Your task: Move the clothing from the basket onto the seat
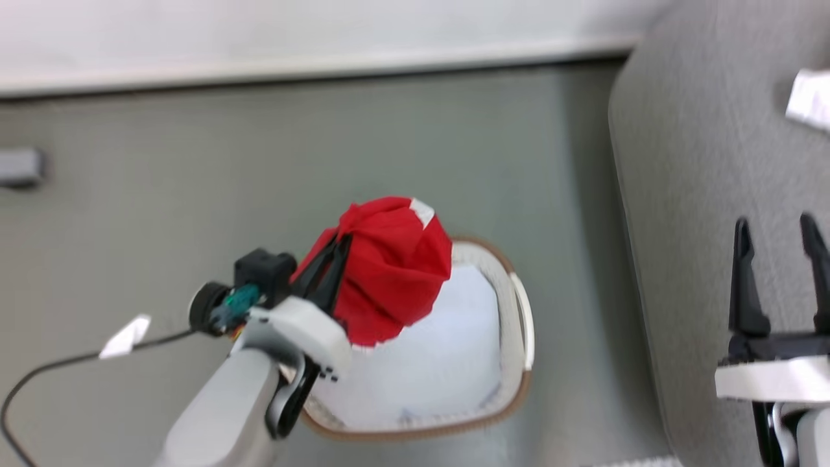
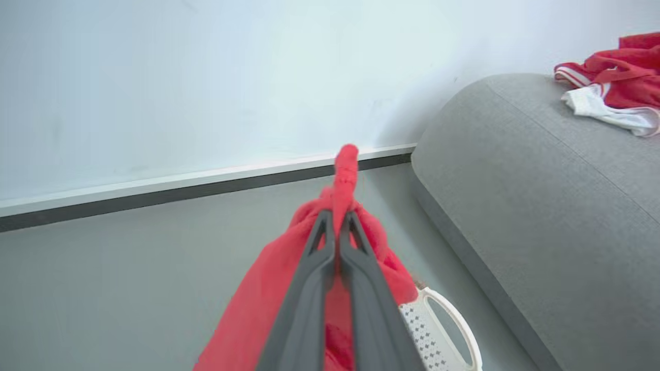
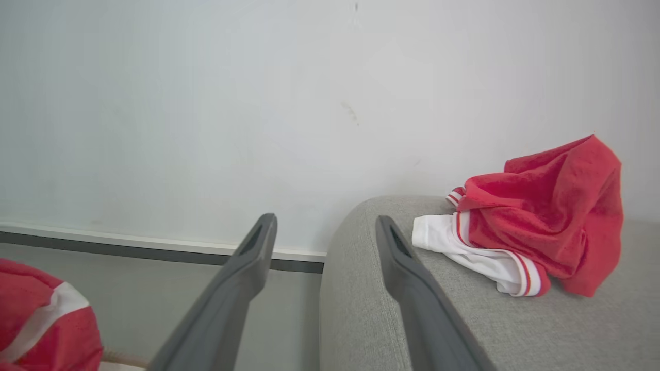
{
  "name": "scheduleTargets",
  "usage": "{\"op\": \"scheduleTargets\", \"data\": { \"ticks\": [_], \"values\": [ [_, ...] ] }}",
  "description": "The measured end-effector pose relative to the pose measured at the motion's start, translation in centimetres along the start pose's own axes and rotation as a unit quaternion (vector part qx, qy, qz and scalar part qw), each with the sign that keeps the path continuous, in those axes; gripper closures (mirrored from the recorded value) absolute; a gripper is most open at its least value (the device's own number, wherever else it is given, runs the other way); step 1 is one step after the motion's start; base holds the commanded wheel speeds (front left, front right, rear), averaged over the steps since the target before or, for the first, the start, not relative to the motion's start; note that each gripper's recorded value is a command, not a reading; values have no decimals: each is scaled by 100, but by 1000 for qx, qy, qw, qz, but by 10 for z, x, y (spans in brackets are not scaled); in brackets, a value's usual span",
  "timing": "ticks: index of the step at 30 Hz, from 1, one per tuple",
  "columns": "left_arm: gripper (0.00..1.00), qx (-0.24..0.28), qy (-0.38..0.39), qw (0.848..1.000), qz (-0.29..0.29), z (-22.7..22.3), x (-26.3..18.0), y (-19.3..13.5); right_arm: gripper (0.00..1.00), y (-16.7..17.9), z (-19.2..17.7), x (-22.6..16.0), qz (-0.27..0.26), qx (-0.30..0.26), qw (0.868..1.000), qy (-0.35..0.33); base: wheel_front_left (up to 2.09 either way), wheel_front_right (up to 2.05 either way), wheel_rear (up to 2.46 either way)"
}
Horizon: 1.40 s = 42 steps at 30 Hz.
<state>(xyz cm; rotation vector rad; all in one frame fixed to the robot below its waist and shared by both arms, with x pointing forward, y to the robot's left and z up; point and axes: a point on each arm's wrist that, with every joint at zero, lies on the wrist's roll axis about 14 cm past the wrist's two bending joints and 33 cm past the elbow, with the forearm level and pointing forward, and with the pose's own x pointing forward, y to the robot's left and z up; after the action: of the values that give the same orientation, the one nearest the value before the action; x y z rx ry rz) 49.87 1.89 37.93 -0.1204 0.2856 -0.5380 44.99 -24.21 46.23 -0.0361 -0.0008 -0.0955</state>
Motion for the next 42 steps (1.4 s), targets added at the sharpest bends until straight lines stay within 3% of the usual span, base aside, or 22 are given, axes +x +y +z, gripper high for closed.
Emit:
{"op": "scheduleTargets", "data": {
  "ticks": [12,24,34,42],
  "values": [
    [100,21,-150,982,113,117,-114,21,0,12,33,-45,19,8,999,-26,0,0,0],
    [100,6,-191,953,234,117,-216,47,0,27,28,-92,44,14,999,-12,0,0,0],
    [100,-3,-200,947,253,115,-241,45,0,38,28,-97,62,16,998,-12,0,0,0],
    [100,5,-217,949,228,133,-237,34,0,68,38,-93,109,22,993,-26,0,0,0]
  ]
}}
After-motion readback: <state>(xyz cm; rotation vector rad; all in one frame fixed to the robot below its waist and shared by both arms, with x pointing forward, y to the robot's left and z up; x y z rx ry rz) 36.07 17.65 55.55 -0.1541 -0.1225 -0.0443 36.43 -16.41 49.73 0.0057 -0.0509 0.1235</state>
